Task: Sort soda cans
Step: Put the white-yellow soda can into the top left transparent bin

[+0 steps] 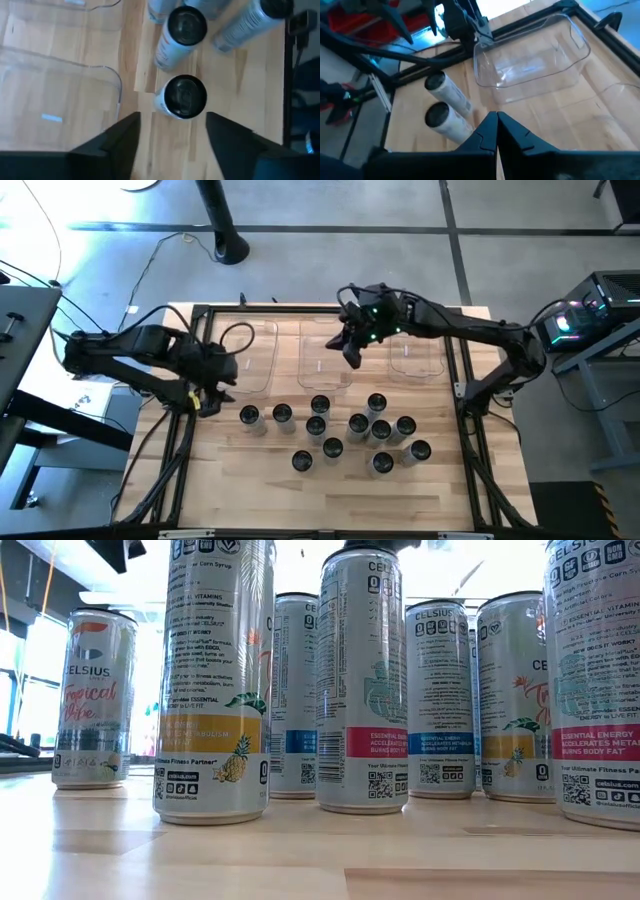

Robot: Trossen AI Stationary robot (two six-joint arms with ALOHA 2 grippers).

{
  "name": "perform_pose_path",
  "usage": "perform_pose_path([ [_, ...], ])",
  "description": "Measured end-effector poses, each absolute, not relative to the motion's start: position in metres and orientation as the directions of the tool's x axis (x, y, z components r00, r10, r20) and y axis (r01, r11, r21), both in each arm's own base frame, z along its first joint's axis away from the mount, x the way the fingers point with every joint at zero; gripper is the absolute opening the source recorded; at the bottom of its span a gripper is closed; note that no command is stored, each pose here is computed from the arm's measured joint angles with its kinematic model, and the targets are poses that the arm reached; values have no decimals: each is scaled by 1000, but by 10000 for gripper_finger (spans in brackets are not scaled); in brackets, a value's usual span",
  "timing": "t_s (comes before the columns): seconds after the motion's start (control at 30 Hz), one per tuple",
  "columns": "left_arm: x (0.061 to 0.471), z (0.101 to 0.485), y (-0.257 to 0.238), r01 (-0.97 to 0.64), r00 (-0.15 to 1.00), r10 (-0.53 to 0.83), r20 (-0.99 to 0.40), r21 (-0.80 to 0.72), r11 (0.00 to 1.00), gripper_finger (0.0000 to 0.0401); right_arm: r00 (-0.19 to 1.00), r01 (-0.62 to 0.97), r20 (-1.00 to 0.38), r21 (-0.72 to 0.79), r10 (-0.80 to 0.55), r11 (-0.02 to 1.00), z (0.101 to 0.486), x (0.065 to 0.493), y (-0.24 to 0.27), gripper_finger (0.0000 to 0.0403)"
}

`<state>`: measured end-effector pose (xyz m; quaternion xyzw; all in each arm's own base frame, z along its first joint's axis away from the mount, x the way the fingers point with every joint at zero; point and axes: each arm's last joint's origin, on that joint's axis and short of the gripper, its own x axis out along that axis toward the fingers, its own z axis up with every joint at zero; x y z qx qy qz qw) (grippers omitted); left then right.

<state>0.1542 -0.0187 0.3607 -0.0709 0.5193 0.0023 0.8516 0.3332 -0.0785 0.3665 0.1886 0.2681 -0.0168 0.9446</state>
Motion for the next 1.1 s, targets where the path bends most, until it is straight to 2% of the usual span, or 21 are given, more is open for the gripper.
perform_pose_path([
  [0.17,157,360,-20,41,466,-67,-882,-54,998,286,842,249,-540,370,-11,895,365,337,-58,1],
  [0.33,163,357,-21,77,442,-77,-894,-47,996,310,806,344,-588,373,-68,861,361,337,-42,30],
  [0.47,173,352,-23,76,418,-75,-905,-48,996,317,785,349,-618,376,-48,859,358,335,-34,98],
  [0.67,186,347,-25,8,423,-87,-902,-93,996,317,767,308,-641,375,4,874,357,332,-30,219],
  [0.8,193,346,-30,-26,375,-111,-920,-130,991,318,765,285,-644,348,7,893,358,330,-29,273],
  [0.93,199,348,-43,-48,304,-119,-945,-140,989,318,744,257,-668,299,9,919,356,328,-29,290],
  [1.1,202,343,-53,-99,299,-10,-954,-41,994,318,719,249,-694,210,-36,945,354,326,-30,291],
])
